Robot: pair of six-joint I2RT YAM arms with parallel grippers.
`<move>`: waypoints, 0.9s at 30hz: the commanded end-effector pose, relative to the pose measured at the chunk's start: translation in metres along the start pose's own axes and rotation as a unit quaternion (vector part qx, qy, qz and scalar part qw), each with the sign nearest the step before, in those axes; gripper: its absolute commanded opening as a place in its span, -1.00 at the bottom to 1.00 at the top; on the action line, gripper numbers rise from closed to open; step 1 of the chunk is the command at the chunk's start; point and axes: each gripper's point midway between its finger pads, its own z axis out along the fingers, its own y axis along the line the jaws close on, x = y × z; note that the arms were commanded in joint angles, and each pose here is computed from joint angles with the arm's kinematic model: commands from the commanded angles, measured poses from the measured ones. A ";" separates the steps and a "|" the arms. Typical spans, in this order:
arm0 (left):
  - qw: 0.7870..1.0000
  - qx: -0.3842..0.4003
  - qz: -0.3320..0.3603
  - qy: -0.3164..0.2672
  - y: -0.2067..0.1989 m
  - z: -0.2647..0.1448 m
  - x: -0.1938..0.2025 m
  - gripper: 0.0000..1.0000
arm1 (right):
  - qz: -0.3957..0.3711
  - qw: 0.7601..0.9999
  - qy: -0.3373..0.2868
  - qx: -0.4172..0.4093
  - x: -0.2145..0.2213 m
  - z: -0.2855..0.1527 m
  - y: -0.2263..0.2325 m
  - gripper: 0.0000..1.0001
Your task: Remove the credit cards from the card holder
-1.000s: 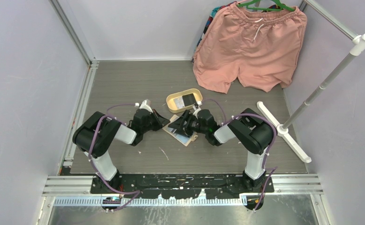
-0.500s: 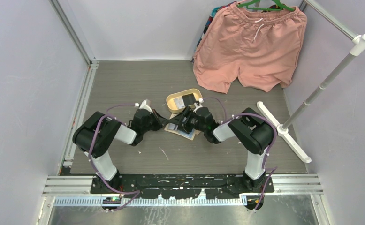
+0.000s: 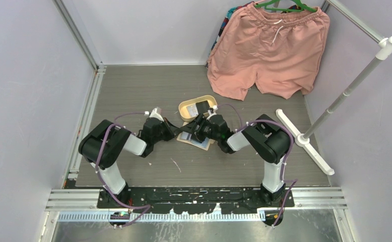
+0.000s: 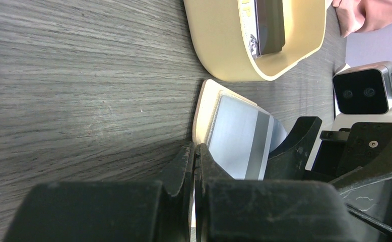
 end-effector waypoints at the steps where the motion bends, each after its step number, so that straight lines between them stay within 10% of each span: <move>1: 0.955 -0.220 -0.004 0.197 0.123 -0.061 0.114 -1.00 | -0.022 0.996 -0.019 -0.086 -0.012 -0.009 0.054 0.30; 27: 0.955 -0.219 -0.005 0.197 0.123 -0.061 0.114 -1.00 | -0.008 0.998 -0.044 -0.043 -0.020 -0.045 0.014 0.13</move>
